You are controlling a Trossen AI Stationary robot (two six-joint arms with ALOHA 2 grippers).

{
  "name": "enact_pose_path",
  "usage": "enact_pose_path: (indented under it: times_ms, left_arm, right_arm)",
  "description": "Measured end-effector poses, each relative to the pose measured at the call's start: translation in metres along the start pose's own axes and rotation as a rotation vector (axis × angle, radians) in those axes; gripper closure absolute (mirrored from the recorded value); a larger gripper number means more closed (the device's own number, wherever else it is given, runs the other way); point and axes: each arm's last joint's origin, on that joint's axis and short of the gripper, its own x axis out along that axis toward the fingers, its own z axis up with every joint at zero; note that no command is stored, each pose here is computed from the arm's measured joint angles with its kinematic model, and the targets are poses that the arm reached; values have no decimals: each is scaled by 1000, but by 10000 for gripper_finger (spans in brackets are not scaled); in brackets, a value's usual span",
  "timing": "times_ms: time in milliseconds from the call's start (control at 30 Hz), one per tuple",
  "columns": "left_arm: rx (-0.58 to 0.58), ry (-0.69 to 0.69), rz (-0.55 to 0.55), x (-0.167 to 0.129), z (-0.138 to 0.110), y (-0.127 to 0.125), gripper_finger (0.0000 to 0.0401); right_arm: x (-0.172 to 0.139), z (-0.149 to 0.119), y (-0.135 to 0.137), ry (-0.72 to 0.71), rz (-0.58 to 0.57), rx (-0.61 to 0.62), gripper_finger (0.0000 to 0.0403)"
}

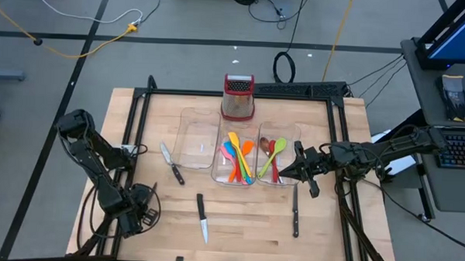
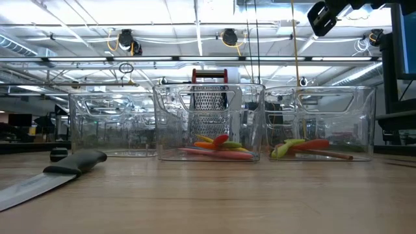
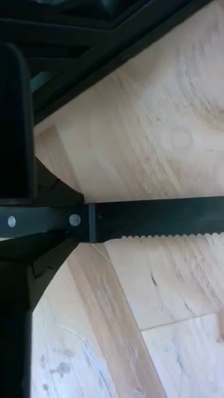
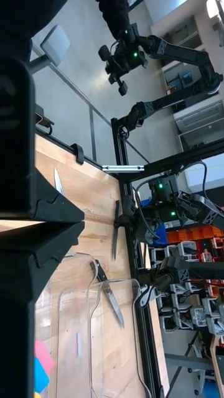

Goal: Pick & Place Kitchen Items
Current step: Put the black knife into the left transparent bin

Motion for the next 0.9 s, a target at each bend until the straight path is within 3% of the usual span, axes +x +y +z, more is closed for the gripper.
enact_pose_path:
  times_ms: [300,600,800,900]
  left_arm:
    - [66,9,-40,-12,-6,-7,368]
    - [86,2,-327,-44,-17,-32,368]
    - [151,-134,-598,-57,-22,-51,368]
    - [171,-227,-670,-60,-19,-56,368]
  right_arm:
    - [0,0,0,-1,0,25,403]
    - [0,0,0,-6,1,26,403]
    - [0,1,0,-7,-2,26,403]
    - [0,1,0,-7,-2,26,403]
